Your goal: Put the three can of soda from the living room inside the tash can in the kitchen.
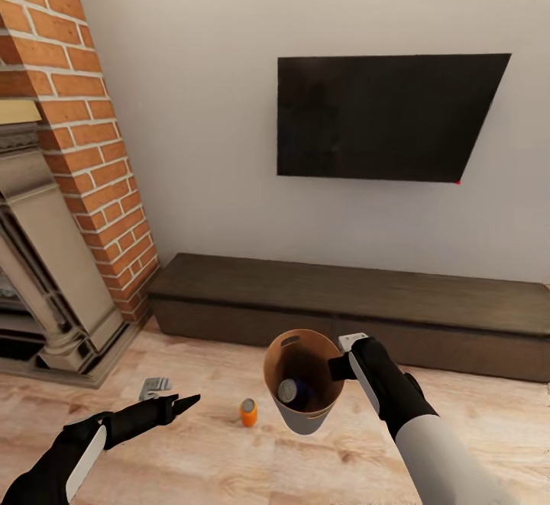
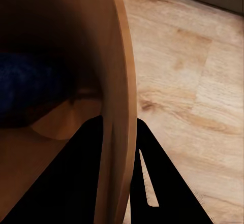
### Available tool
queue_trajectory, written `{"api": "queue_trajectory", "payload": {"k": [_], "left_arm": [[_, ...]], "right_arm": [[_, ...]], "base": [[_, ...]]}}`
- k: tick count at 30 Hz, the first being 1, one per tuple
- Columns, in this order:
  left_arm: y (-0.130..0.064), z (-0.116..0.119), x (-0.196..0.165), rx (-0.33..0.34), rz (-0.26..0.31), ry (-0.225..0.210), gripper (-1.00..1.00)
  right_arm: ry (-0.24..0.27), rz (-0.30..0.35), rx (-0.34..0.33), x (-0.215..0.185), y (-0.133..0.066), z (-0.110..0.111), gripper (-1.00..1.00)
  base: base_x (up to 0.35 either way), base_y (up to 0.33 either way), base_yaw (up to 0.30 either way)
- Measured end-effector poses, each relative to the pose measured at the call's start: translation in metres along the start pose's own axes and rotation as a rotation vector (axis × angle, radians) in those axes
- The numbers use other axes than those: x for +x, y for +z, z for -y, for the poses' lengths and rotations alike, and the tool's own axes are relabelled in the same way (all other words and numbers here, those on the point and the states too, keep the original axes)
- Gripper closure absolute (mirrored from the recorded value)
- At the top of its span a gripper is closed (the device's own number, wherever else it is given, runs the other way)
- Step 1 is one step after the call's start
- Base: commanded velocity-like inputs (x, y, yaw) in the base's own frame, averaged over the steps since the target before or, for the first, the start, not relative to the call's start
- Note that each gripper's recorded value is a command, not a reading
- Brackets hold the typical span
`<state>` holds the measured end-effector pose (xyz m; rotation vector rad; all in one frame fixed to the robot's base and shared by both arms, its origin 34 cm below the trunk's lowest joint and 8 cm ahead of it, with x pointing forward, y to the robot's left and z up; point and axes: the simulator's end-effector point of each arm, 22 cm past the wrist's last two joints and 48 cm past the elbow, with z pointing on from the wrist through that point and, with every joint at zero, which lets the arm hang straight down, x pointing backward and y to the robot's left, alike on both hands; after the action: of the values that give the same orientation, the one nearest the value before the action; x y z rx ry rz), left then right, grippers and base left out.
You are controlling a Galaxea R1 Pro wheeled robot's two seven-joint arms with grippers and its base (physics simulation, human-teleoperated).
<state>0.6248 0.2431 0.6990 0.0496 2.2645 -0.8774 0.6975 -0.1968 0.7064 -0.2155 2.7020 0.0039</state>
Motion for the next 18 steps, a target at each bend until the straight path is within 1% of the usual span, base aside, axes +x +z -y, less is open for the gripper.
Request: {"api": "queue_trajectory", "payload": {"k": [9, 13, 18], "left_arm": [[-0.0011, 0.0014, -0.0021, 0.001, 0.004, 0.003, -1.00], [-0.0016, 0.0021, -0.0033, 0.002, 0.006, 0.005, -1.00], [-0.0023, 0.0030, -0.0048, 0.002, 0.009, 0.008, -1.00]], "right_arm": [[0.001, 0.006, 0.000, -0.0022, -0.0028, 0.0004, 1.00], [0.006, 0.009, -0.006, -0.0032, -0.0041, -0.0010, 1.00], [0.000, 0.012, 0.004, -0.0044, -0.0056, 0.0012, 1.00]], "base": [[0.000, 0.255, -0.257], [0.000, 0.106, -0.257], [0.000, 0.027, -0.257]]}}
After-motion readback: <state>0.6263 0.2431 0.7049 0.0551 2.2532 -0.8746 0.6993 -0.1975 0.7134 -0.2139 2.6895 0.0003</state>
